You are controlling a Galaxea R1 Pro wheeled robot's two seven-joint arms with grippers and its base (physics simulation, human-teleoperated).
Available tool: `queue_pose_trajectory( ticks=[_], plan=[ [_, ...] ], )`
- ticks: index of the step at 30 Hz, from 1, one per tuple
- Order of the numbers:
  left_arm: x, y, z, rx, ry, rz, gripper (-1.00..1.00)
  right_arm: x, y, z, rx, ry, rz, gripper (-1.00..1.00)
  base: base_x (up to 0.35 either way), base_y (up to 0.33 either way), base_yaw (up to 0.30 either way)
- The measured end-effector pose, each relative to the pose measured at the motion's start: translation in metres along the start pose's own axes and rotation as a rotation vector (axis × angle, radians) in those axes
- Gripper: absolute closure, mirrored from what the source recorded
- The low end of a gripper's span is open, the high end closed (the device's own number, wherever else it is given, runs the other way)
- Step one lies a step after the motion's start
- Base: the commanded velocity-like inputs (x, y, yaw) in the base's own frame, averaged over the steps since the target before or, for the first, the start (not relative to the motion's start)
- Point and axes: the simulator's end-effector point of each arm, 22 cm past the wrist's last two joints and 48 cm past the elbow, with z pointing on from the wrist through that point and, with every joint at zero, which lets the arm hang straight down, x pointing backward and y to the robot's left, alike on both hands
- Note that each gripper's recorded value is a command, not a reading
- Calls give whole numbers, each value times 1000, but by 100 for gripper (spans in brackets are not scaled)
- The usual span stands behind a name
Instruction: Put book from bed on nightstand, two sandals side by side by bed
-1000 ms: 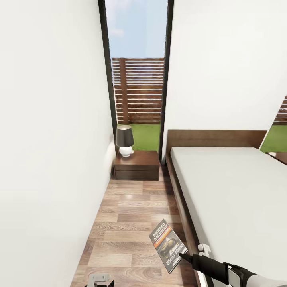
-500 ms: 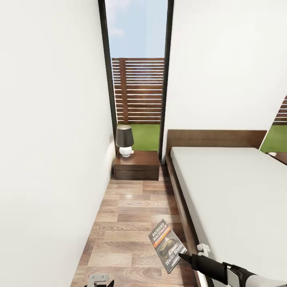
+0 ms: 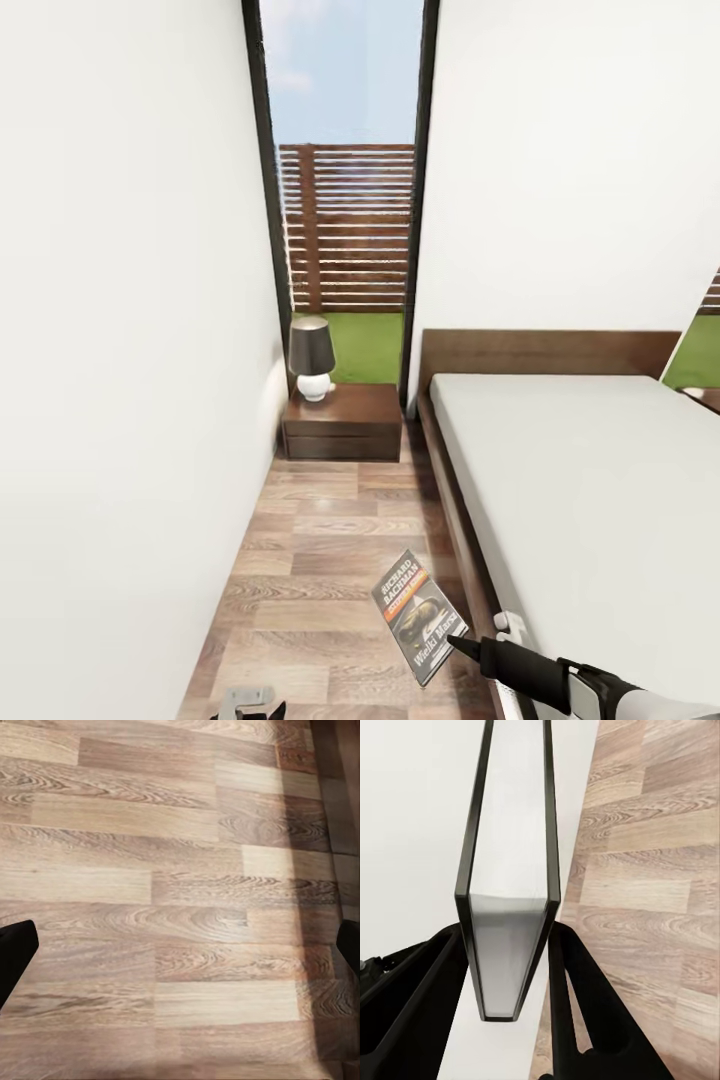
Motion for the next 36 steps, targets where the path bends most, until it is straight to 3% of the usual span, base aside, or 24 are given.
queue_pose_trajectory(
  ticks=[7,36],
  plan=[
    [0,0,0,1,1,0,-100,0,0,0,-1,-1,0,100,247,0,-70],
    [1,-1,0,2,4,0,-100,-1,-1,-1,1,-2,1,100,9,0,-18]
  ],
)
